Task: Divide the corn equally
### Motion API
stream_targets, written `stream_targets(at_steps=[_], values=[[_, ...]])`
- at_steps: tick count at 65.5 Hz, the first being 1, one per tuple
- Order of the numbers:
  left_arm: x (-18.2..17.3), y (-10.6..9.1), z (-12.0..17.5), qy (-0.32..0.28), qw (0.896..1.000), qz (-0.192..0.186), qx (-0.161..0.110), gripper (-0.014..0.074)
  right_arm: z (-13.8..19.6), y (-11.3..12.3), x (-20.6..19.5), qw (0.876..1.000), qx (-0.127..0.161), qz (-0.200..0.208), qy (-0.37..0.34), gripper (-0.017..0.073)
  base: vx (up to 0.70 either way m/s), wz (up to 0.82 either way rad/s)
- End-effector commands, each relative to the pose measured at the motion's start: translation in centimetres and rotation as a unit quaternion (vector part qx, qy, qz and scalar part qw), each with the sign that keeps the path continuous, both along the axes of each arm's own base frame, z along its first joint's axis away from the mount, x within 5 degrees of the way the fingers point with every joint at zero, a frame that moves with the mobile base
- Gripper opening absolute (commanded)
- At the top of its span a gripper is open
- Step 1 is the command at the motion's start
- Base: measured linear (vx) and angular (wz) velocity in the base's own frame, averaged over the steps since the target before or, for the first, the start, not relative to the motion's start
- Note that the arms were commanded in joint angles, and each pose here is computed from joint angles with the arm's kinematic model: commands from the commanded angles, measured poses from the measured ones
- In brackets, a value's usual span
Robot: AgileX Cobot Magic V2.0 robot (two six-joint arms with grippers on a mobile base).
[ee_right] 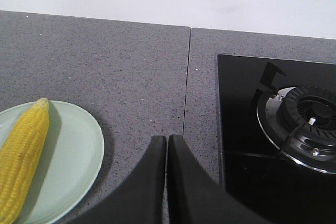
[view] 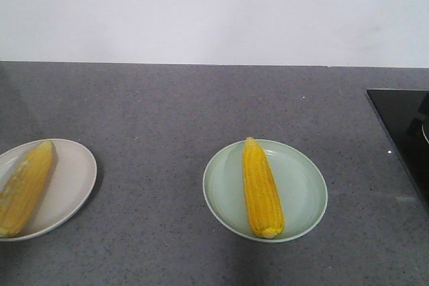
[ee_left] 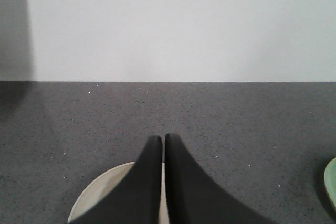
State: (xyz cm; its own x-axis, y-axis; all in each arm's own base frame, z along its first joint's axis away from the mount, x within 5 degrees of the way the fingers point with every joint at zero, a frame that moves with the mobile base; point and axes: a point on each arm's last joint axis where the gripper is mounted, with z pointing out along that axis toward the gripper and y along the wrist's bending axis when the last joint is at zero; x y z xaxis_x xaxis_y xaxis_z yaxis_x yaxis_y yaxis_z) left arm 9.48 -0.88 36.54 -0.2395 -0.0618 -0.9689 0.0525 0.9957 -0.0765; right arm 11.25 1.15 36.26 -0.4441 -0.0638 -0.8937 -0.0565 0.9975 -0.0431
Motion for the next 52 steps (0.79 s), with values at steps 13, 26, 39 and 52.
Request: stream_targets(at_steps=[13,26,39,52], values=[[0.0,-0.2,1.2,-0.037,0.999,-0.011,0.001,-0.0008,1.3,0.1,0.1,0.999,0.001,0.006,-0.040,-0.0011,0.00,0.00],[0.0,-0.2,1.2,-0.037,0.999,-0.011,0.001,-0.0008,1.3,0.1,0.1,0.999,0.001,0.006,-0.040,-0.0011,0.00,0.00],[-0.2,-0.1,1.3,-0.044,0.999,-0.013,-0.004,-0.0008,1.2,0.0,0.0,0.999,0.001,0.005,-0.036,-0.0011,0.00,0.00],[-0.9,-0.5,-0.5,-0.087,0.995,-0.049,-0.010,-0.0007,1.2,0.0,0.0,0.999,0.001,0.005,-0.036,-0.0011,0.00,0.00]])
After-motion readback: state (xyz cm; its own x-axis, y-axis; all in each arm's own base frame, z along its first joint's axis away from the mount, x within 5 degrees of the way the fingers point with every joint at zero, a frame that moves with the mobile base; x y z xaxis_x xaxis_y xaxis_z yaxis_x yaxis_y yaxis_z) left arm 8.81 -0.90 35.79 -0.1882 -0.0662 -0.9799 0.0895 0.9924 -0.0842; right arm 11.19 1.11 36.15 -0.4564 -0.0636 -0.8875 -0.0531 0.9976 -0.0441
